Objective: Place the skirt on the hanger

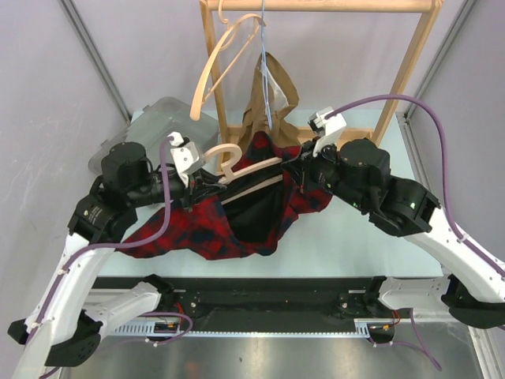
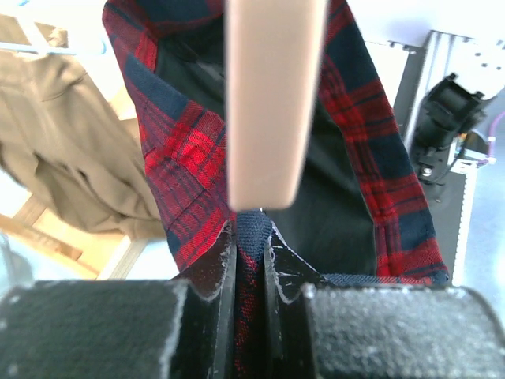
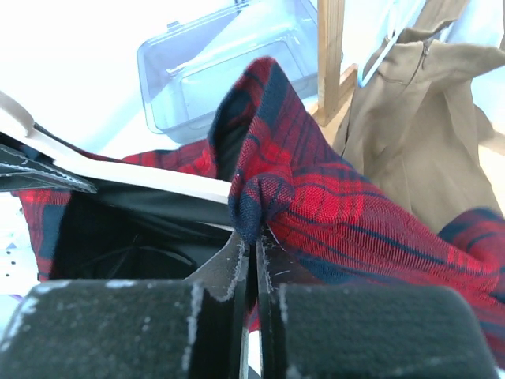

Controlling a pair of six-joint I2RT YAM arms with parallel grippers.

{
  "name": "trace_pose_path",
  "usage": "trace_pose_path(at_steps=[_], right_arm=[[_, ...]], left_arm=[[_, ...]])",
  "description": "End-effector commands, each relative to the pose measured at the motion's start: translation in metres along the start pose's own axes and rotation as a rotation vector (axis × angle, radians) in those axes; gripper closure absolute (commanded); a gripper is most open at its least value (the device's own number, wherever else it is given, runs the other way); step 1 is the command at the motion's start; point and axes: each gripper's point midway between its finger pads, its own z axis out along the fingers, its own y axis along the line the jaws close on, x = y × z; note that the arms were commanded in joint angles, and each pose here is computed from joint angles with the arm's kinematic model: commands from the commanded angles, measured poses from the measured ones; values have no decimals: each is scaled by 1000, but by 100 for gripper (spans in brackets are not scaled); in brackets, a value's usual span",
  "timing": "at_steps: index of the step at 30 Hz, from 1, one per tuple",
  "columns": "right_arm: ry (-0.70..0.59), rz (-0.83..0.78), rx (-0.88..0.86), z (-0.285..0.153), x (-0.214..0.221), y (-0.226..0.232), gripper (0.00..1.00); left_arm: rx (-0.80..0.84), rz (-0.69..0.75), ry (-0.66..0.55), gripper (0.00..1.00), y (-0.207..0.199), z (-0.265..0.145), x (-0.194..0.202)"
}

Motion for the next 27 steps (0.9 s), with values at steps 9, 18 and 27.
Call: trace_pose_path(at_steps=[9, 18, 27], right_arm=[[272, -53, -82, 14, 79, 16, 84], [191, -124, -265, -18, 63, 35, 39], [103, -259, -381, -18, 55, 47, 37]], left_arm=[[167, -54, -52, 100, -16, 38, 36], [234, -86, -38, 100, -31, 38, 55], [272, -116, -28, 100, -40, 39, 70]])
